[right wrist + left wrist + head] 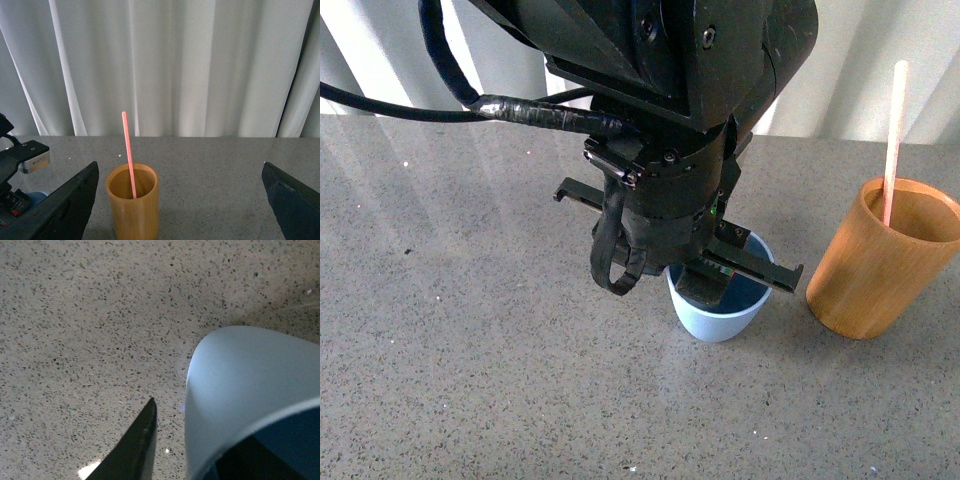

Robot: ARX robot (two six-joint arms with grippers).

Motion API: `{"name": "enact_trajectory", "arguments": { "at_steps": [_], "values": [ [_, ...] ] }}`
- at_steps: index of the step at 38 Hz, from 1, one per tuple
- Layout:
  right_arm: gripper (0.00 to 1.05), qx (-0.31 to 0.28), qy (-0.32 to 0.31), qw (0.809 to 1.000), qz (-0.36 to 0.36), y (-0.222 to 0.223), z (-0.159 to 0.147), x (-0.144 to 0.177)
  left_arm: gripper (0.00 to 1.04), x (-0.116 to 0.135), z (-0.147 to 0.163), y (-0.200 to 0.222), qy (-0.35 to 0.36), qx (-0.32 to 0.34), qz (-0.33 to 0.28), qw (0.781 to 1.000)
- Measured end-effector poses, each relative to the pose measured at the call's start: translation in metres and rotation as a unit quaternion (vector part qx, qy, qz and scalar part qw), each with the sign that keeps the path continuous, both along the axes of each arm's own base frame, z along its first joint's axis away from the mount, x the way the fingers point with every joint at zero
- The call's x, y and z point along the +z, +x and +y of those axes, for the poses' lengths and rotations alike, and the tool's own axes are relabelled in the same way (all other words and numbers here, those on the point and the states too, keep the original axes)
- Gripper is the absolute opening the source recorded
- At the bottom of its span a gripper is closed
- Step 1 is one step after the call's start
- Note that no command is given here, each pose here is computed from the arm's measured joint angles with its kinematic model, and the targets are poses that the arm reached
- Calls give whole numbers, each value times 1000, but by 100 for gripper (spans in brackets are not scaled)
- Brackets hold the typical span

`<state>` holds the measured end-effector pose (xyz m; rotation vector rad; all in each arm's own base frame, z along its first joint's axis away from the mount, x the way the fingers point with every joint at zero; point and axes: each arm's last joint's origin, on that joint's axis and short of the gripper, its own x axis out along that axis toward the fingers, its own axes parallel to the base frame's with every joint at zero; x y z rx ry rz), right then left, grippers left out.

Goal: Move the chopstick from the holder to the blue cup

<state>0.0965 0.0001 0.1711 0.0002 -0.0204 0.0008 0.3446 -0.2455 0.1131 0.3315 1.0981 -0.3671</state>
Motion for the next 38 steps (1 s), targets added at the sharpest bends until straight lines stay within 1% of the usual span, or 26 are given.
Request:
{"name": "enact_trajectory", "arguments": {
  "at_steps": [1, 3, 5, 9, 16, 17, 19, 23, 25, 27, 29, 31, 33, 35, 36, 38],
  "values": [
    [95, 0, 0, 1000, 0, 0, 0, 0, 34, 1, 1, 1, 1, 2, -2, 1000],
    [95, 0, 0, 1000, 0, 0, 0, 0, 40, 1, 2, 2, 1, 5, -3, 1000],
    [95, 0, 0, 1000, 0, 0, 0, 0, 50, 4, 4, 5, -1, 9, -6, 1000],
    [95, 0, 0, 1000, 0, 0, 0, 0, 63, 9, 7, 7, -5, 16, -10, 1000],
    [95, 0, 0, 1000, 0, 0, 0, 0, 98, 37, 16, 11, -26, 32, -37, 998],
    [95, 0, 0, 1000, 0, 0, 0, 0, 100, 42, 19, 12, -29, 35, -42, 998],
    [95, 0, 0, 1000, 0, 0, 0, 0, 97, 51, 23, 13, -37, 40, -51, 997],
    [95, 0, 0, 1000, 0, 0, 0, 0, 98, 67, 35, 13, -51, 56, -73, 994],
    [95, 0, 0, 1000, 0, 0, 0, 0, 98, 80, 48, 13, -59, 83, -109, 989],
    [95, 0, 0, 1000, 0, 0, 0, 0, 98, 94, 64, 13, -56, 124, -177, 975],
    [95, 0, 0, 1000, 0, 0, 0, 0, 98, 111, 84, 11, -68, 173, -250, 950],
    [95, 0, 0, 1000, 0, 0, 0, 0, 98, 127, 108, 5, -78, 223, -321, 917],
    [95, 0, 0, 1000, 0, 0, 0, 0, 98, 142, 130, -6, -95, 258, -379, 884],
    [95, 0, 0, 1000, 0, 0, 0, 0, 98, 152, 150, -21, -114, 278, -416, 858],
    [95, 0, 0, 1000, 0, 0, 0, 0, 98, 154, 158, -32, -120, 284, -428, 850],
    [95, 0, 0, 1000, 0, 0, 0, 0, 98, 155, 162, -41, -122, 286, -433, 846]
  ]
}}
